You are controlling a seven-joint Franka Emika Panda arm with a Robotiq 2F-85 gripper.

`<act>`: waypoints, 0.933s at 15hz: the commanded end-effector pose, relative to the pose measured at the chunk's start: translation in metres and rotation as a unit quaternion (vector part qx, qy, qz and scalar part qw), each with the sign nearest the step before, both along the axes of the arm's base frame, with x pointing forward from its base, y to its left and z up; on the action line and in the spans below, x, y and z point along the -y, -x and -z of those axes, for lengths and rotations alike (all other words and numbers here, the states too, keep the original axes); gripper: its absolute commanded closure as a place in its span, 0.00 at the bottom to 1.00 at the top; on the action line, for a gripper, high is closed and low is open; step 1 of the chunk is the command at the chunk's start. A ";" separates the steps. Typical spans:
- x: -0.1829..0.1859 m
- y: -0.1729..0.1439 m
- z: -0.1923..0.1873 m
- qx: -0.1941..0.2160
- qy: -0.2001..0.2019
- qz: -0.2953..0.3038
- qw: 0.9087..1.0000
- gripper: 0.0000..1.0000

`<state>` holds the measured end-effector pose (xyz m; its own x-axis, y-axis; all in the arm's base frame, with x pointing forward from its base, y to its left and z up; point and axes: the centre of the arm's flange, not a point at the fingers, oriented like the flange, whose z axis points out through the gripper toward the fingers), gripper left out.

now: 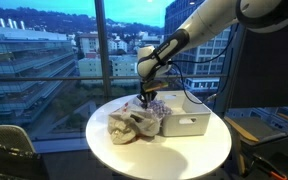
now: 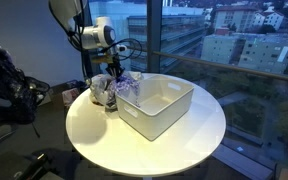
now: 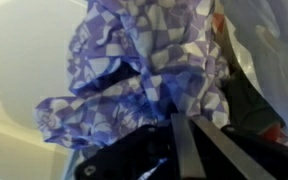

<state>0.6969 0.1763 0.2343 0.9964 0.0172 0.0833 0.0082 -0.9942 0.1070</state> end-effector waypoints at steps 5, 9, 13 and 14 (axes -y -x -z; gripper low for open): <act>-0.069 -0.040 0.012 0.018 -0.127 -0.092 0.987 0.99; -0.092 -0.041 -0.004 -0.002 -0.214 -0.137 0.967 0.99; -0.105 -0.039 -0.023 -0.009 -0.271 -0.181 0.945 0.99; -0.108 -0.037 -0.026 -0.009 -0.274 -0.192 0.942 0.99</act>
